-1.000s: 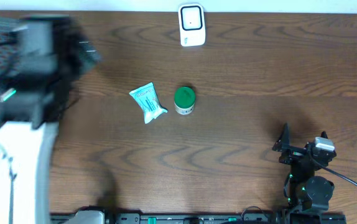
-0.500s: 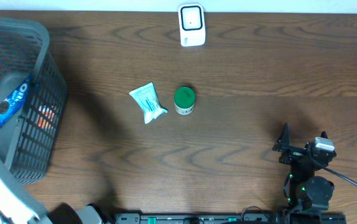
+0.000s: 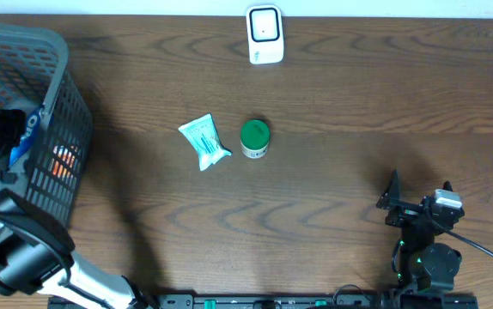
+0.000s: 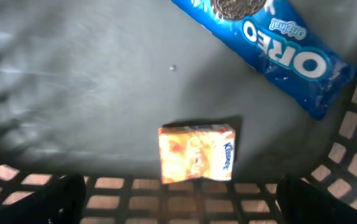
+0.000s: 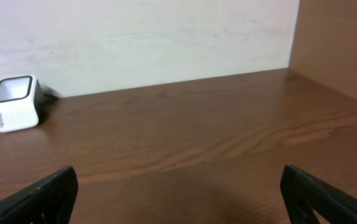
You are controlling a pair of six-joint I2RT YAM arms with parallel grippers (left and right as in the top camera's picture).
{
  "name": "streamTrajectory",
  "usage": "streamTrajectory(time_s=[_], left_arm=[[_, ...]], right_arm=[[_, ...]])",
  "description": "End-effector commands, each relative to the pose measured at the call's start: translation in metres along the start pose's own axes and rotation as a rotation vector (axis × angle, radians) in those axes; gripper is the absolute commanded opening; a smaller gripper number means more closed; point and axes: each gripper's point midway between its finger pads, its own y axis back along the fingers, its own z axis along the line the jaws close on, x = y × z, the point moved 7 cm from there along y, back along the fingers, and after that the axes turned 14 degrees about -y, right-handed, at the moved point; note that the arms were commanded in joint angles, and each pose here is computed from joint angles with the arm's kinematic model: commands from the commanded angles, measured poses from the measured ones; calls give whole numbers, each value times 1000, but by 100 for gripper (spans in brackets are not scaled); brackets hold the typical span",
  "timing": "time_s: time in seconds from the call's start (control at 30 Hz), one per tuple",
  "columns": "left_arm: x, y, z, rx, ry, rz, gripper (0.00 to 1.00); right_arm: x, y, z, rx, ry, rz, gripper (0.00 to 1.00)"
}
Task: Scan the item barcode
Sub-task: 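Return the left gripper to the basket and grasp the orange juice box, then swing the juice box past the scanner and set it right of container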
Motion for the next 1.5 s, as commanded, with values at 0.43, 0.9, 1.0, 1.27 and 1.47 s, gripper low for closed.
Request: streamTrajectory(time_s=[0.43,0.9,1.0,1.27,1.47], left_arm=[[4,-80,-20,-8,82,199,98],[34,-110,-28,-48,13,214,98],[38,-117,-15,-115,11,208,98],[39,-117,-6,-159,-10,207,63],[18,-77,-7,-80,-60,123,53]], right_arm=[[0,0,-1,2,-6,-1,99],[0,0,-1,2,-5,-1,99],[0,0,-1,2,-6,-1,99],[0,0,-1,2,-5,-1,99],[0,0,-1,2,-5,-1,99]])
